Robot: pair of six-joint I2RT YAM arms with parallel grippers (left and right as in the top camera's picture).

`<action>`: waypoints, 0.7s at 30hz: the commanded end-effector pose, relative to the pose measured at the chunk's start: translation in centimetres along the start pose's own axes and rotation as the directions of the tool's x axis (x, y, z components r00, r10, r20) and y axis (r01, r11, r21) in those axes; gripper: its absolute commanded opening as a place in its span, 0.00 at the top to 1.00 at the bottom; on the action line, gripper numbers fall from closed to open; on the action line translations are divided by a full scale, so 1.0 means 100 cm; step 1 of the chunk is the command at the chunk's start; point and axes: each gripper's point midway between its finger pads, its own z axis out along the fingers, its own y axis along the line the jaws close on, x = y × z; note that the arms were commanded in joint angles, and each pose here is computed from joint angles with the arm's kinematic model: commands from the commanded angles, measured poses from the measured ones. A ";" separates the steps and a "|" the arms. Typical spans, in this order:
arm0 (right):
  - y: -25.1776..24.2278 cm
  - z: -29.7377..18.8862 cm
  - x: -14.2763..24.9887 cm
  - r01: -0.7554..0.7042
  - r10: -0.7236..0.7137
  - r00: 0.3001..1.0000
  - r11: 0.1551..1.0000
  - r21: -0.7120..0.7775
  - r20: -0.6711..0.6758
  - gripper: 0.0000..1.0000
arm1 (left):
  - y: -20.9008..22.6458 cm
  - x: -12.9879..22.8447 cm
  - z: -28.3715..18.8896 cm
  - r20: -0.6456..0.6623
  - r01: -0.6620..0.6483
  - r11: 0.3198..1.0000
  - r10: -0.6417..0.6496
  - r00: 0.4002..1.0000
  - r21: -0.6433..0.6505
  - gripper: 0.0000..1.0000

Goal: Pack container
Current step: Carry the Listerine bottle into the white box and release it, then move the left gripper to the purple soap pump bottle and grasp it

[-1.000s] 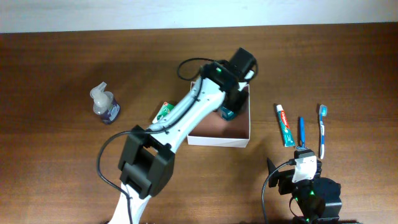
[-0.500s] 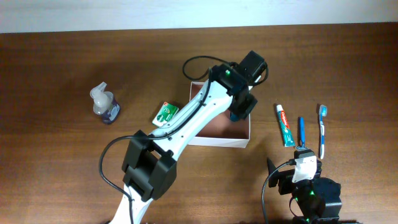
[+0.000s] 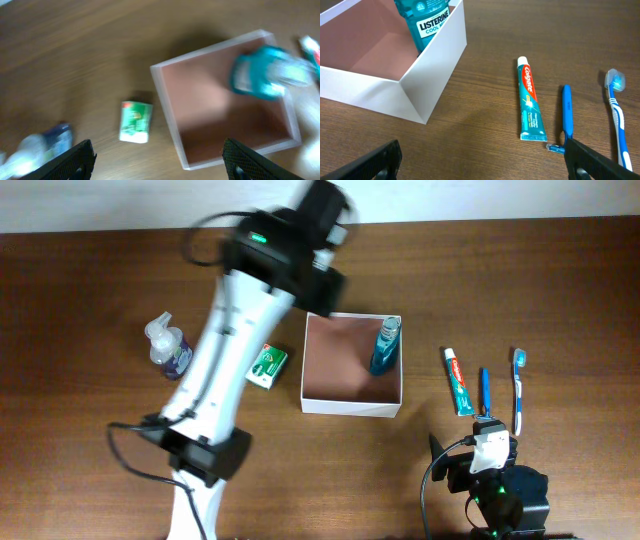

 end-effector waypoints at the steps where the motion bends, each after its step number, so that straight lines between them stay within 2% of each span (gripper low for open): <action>1: 0.000 0.001 0.001 -0.004 0.004 1.000 1.000 -0.002 0.003 0.01 | 0.076 0.005 -0.026 0.047 0.173 0.983 -0.171 0.984 -0.053 0.15; 5: 0.000 0.001 0.001 -0.004 0.004 1.000 1.000 -0.002 0.003 0.01 | 0.144 0.029 -0.019 -0.006 0.287 0.952 -0.289 0.957 -0.106 0.15; 8: 0.000 0.001 0.001 -0.004 0.004 1.000 1.000 -0.002 0.003 0.01 | 0.167 0.050 -0.001 -0.095 0.285 0.955 -0.293 0.952 -0.083 0.15; 12: 0.000 0.001 0.001 -0.004 0.004 1.000 1.000 -0.002 0.003 0.01 | 0.206 0.088 0.024 -0.217 0.303 0.944 -0.325 0.920 -0.127 0.15; 21: 0.000 0.001 0.001 -0.004 0.004 1.000 1.000 -0.002 0.003 0.01 | 0.238 0.134 0.093 -0.315 0.324 0.943 -0.330 0.890 -0.074 0.14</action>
